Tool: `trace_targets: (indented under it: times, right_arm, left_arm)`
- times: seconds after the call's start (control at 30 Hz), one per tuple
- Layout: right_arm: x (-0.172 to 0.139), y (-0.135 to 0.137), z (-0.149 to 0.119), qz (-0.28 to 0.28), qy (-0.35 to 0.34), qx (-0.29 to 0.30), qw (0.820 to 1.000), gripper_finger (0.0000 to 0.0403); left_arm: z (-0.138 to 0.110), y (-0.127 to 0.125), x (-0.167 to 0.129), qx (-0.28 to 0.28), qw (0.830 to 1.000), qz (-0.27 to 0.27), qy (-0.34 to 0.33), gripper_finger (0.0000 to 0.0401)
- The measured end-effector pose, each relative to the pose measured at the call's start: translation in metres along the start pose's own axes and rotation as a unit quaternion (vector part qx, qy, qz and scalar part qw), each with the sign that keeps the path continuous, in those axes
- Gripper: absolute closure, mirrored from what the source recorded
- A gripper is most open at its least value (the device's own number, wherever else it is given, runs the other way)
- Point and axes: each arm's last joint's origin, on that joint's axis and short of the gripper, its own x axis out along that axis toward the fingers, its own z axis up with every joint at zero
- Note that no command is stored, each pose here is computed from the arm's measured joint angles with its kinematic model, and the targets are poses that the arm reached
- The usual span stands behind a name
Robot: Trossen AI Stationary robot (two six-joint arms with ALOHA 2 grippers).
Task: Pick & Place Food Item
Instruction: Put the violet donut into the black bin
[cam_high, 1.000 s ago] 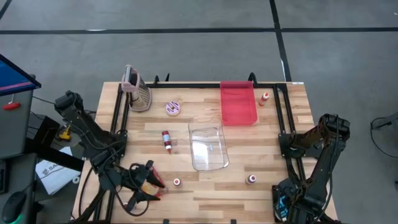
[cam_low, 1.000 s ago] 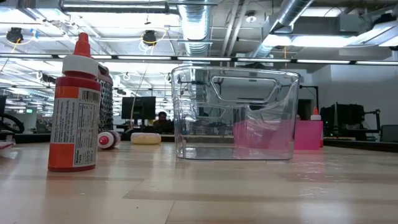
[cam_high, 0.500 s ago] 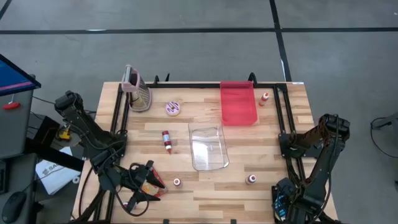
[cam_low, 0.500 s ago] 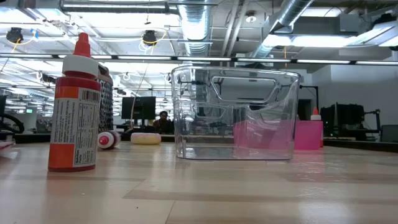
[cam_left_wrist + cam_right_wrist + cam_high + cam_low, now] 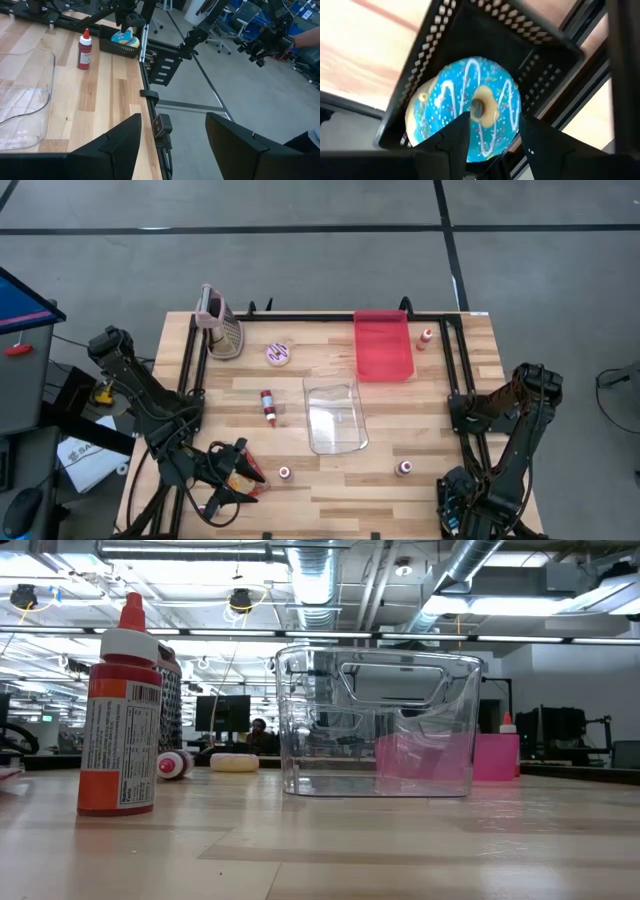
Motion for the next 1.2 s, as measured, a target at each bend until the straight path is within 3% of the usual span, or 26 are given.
trace_targets:
  times: [0.13, 0.33, 0.43, 0.53, 0.63, 0.77, 0.97, 1.07, 1.2]
  right_arm:
    - [-0.009, 0.002, 0.010, 0.008, -0.031, 0.013, 0.999, 0.0241]
    - [-0.031, 0.009, 0.032, 0.103, -0.101, 0.032, 0.989, 0.0241]
    - [-0.046, 0.011, 0.048, 0.171, -0.162, 0.051, 0.971, 0.0241]
    - [-0.063, 0.016, 0.068, 0.242, -0.232, 0.073, 0.939, 0.0241]
    - [-0.077, 0.023, 0.089, 0.274, -0.270, 0.060, 0.921, 0.0241]
    - [-0.096, 0.031, 0.117, 0.301, -0.321, 0.036, 0.897, 0.0241]
    - [-0.124, 0.025, 0.162, 0.303, -0.385, 0.020, 0.871, 0.0241]
    - [-0.139, 0.014, 0.178, 0.305, -0.406, 0.013, 0.861, 0.0241]
    - [-0.157, -0.007, 0.193, 0.313, -0.430, 0.012, 0.847, 0.0241]
  left_arm:
    - [0.000, 0.000, 0.000, 0.000, 1.000, 0.000, 0.000, 0.0183]
    - [0.000, 0.000, 0.000, 0.000, 1.000, 0.005, -0.004, 0.0183]
    - [0.005, 0.001, 0.001, 0.001, 1.000, 0.010, -0.024, 0.0183]
    - [0.013, 0.005, 0.005, 0.010, 0.998, 0.015, -0.052, 0.0183]
    - [0.023, 0.015, 0.010, 0.038, 0.996, 0.048, -0.063, 0.0183]
    - [0.040, 0.041, 0.016, 0.046, 0.989, 0.137, -0.032, 0.0183]
    - [0.076, 0.091, 0.005, 0.060, 0.950, 0.298, 0.066, 0.0183]
    - [0.096, 0.116, -0.007, 0.053, 0.936, 0.325, 0.126, 0.0181]
    - [0.117, 0.151, -0.024, 0.012, 0.936, 0.308, 0.171, 0.0166]
